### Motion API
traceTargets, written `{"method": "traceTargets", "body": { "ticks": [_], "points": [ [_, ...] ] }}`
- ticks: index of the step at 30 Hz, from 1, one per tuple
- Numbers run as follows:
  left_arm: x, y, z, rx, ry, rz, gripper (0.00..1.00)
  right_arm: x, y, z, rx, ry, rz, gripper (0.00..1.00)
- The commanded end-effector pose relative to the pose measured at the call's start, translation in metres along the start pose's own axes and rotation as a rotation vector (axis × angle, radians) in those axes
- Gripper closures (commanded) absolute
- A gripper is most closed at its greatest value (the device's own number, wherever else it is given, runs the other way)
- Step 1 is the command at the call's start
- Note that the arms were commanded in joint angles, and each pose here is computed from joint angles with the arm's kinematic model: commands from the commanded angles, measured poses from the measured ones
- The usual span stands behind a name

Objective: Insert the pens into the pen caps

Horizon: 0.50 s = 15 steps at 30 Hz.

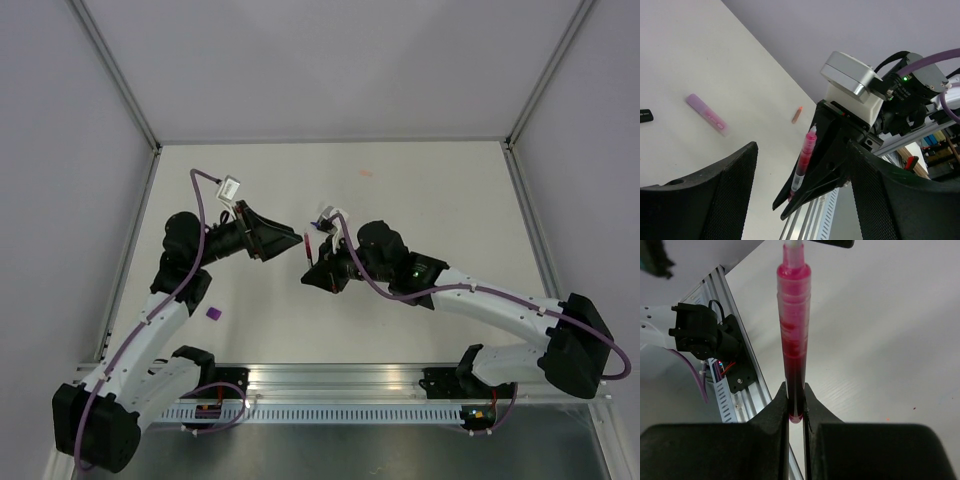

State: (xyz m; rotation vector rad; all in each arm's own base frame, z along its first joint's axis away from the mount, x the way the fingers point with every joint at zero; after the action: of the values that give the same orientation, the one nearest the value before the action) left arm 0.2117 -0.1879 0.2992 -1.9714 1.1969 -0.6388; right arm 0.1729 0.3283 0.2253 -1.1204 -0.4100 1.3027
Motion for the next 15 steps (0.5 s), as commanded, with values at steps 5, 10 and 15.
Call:
{"method": "traceTargets", "body": {
  "ticks": [5,10,15],
  "points": [
    [0.014,0.008,-0.014,0.105,0.088,0.004,0.28,0.005,-0.009,0.008,0.061,-0.074,-0.044,1.0],
    [0.026,0.026,-0.016,0.119,0.108,0.068,0.32,0.002,-0.009,0.008,0.061,-0.077,-0.055,1.0],
    [0.027,0.031,-0.009,0.125,0.084,0.073,0.55,0.001,-0.007,0.008,0.063,-0.079,-0.055,1.0]
  ]
}}
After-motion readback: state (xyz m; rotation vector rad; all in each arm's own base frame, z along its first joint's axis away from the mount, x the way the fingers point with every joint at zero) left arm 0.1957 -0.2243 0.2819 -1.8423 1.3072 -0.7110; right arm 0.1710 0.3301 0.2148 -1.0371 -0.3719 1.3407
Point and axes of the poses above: each gripper's point midway between its finger pads, its own x axis out along the fingers, its own z axis along the line the jaws close on, y = z × x, the point moved 4 cm from there along -x, back along the fingers, and after that the axes turned 3 degrees about x, right-handed, at the moved point
